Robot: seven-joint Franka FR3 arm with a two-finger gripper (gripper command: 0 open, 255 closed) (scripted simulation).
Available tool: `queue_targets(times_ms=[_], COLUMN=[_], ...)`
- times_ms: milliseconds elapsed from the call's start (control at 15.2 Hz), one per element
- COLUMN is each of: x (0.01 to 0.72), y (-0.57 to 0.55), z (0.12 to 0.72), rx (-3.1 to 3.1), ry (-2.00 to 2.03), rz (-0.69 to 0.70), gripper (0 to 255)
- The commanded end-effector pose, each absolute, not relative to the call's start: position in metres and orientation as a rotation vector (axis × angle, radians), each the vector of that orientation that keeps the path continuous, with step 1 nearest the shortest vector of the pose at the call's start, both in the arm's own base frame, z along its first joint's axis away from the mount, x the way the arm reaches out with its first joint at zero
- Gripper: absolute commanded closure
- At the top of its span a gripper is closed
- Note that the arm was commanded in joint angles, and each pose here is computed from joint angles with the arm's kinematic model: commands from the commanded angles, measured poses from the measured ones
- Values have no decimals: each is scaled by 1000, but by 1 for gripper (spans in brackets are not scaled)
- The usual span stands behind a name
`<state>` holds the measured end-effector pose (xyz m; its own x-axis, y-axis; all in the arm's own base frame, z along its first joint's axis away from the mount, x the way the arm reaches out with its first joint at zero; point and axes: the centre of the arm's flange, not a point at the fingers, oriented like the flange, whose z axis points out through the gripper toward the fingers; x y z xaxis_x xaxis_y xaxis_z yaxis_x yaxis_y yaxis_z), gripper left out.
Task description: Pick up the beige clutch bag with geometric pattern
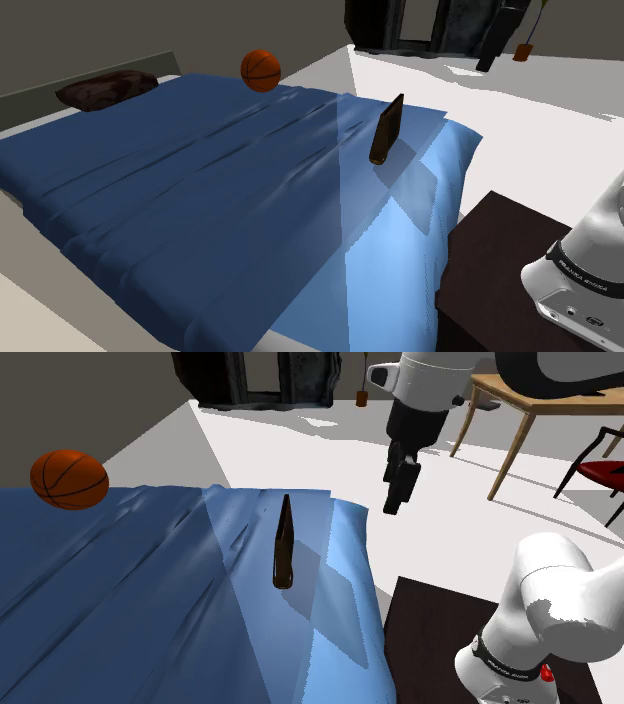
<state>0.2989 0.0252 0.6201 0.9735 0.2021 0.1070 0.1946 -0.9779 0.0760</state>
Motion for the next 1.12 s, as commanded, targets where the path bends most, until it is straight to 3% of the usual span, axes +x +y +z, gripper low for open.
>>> queue_targets(times_ms=[0, 1056], x=[299, 490], y=[25, 21], z=[620, 511], rx=[3056, 2988], ry=[307, -892], rz=[176, 47], gripper=[0, 0])
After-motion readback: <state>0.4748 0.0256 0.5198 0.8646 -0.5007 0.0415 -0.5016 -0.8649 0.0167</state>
